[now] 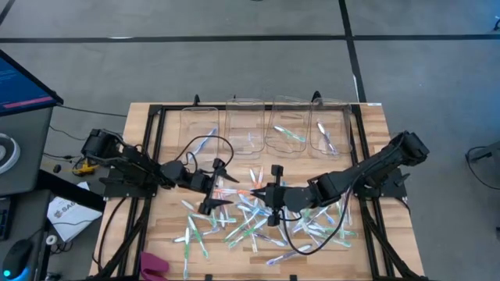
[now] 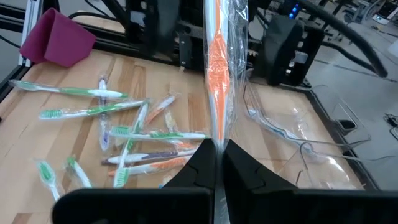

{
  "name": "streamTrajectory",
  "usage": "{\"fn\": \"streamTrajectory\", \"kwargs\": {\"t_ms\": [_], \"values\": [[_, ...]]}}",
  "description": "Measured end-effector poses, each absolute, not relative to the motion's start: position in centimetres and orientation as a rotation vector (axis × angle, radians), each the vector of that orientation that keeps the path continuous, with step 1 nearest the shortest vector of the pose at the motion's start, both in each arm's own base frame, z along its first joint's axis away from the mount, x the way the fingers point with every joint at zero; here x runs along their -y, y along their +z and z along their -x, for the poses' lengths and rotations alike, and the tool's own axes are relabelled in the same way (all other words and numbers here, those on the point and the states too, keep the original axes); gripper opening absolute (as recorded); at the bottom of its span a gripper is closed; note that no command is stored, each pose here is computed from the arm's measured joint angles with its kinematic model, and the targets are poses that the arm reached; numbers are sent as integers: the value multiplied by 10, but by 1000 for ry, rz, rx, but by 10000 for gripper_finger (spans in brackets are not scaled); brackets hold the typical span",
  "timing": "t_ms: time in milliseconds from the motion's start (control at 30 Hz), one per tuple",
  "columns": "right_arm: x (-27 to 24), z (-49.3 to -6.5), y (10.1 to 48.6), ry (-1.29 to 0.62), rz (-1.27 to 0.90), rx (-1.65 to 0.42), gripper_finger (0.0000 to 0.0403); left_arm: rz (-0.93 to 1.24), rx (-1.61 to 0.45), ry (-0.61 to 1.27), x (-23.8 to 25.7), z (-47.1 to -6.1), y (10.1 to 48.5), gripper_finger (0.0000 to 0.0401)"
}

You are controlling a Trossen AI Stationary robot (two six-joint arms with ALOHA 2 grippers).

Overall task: Pick & Place Toothbrushes
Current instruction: Put the orange toothbrush into the middle left transparent bin

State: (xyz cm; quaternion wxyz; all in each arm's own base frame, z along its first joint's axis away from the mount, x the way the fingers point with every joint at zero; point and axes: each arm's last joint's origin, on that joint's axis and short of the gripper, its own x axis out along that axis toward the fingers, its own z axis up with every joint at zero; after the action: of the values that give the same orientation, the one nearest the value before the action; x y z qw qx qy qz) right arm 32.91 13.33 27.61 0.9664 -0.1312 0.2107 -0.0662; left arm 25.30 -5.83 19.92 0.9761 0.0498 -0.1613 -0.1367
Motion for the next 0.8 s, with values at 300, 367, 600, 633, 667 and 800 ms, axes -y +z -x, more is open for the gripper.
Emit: {"fn": "streamTrajectory", "kwargs": {"t_ms": [300, 367, 600, 633, 667, 800], "values": [[-129, -330, 273, -146, 262, -438, 1, -106, 340, -300, 60, -255, 203, 305], [-126, -330, 270, -154, 263, -446, 1, -107, 341, -300, 60, -255, 203, 305], [-116, -334, 269, -156, 251, -457, 1, -137, 345, -291, 59, -255, 203, 305], [-116, -334, 269, -155, 250, -458, 1, -138, 344, -291, 59, -255, 203, 305], [-115, -334, 269, -156, 249, -458, 1, -138, 343, -291, 59, -255, 202, 305], [-115, -334, 269, -136, 243, -460, 1, -139, 342, -290, 59, -255, 202, 304]]}}
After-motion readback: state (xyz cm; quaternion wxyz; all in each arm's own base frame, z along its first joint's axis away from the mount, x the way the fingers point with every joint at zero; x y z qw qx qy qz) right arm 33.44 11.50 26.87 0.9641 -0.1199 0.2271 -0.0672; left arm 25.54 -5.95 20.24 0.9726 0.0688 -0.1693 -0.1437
